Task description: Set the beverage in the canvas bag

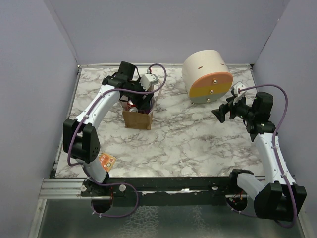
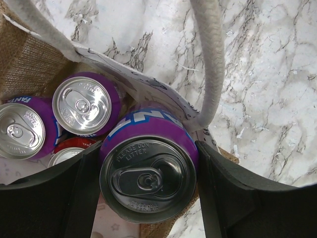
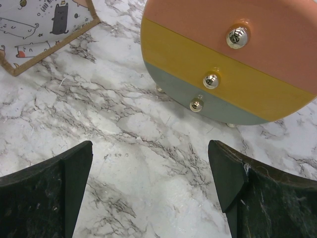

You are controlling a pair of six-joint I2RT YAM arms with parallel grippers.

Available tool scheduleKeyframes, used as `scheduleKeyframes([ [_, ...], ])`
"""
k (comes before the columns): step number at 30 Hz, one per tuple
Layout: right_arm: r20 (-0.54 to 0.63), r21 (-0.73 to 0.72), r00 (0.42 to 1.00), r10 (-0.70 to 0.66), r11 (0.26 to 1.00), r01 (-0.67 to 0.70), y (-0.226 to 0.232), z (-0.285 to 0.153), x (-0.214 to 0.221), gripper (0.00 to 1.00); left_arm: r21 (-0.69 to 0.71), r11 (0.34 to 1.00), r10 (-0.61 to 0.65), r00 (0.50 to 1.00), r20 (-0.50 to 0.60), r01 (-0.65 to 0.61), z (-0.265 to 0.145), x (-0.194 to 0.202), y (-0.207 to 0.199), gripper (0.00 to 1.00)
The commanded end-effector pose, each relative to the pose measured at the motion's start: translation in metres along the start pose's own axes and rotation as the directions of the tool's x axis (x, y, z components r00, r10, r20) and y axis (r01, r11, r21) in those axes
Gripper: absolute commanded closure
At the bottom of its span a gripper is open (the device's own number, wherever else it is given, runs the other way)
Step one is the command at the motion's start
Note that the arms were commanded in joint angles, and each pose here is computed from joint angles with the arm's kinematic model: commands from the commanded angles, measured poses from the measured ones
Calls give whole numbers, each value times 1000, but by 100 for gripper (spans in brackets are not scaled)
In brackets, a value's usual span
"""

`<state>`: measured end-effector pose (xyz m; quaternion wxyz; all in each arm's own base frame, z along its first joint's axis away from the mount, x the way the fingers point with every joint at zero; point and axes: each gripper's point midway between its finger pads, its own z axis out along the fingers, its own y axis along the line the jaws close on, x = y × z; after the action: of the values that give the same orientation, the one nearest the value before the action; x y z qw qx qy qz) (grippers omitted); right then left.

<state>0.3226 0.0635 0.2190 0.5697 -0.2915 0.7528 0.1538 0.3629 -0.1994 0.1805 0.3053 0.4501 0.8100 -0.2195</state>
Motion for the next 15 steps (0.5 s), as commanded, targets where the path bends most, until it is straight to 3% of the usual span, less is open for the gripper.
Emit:
scheduleKeyframes([
  [1, 31, -7, 999, -29, 1000, 29, 1, -2, -6, 0, 13, 999, 48, 998, 27, -48, 3, -11, -1, 95],
  [15, 29, -8, 999, -27, 1000, 28, 1, -2, -5, 1, -16, 999, 31, 1000, -7, -31, 13, 2, 8, 91],
])
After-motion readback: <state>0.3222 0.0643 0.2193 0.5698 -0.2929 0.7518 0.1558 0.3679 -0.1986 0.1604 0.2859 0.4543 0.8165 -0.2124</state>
